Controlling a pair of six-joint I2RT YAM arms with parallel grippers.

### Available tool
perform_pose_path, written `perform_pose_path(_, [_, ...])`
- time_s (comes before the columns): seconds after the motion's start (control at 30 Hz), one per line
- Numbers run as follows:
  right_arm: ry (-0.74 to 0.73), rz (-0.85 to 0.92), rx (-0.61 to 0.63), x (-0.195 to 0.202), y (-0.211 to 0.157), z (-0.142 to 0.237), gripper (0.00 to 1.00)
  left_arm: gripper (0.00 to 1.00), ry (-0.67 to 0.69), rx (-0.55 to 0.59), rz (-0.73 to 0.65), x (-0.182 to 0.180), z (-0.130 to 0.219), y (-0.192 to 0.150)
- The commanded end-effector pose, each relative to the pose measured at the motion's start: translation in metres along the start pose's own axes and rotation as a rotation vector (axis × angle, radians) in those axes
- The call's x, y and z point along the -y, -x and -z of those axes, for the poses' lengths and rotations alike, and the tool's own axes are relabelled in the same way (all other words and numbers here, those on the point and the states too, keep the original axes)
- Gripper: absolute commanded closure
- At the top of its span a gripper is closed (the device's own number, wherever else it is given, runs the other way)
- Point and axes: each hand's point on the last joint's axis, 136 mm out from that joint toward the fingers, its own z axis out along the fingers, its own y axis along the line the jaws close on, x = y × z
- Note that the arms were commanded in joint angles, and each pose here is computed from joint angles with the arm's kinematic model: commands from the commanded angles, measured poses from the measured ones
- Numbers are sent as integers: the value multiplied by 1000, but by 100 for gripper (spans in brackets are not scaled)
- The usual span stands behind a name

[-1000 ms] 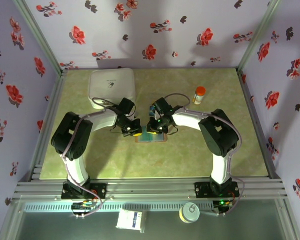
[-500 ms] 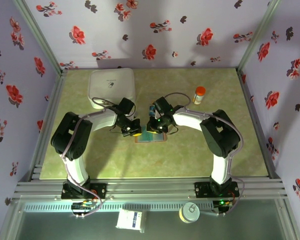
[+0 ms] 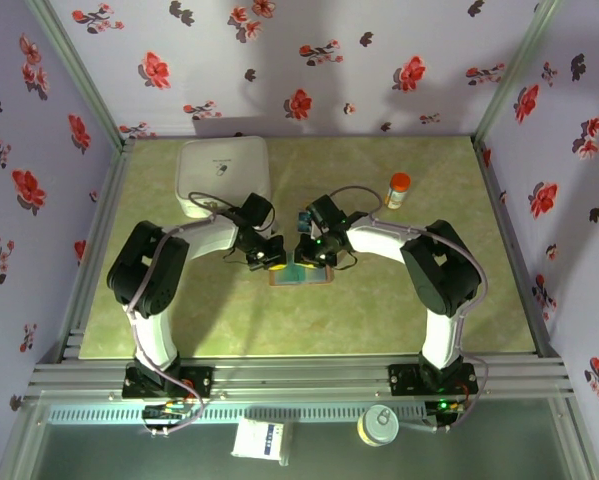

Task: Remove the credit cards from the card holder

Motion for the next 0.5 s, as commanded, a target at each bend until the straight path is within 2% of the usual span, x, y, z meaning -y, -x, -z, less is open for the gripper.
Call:
perform_pose_path(0.0, [-29, -14, 32, 8, 2, 10, 77, 100, 39, -33, 3, -11, -9, -7])
perform_pose_path(0.33, [-41, -19, 34, 14, 3, 11, 75, 100, 56, -23, 4, -15, -7, -8])
perform_pose_path(0.47, [-27, -27, 24, 15, 1, 5, 75, 100, 14, 3, 4, -5, 1, -4])
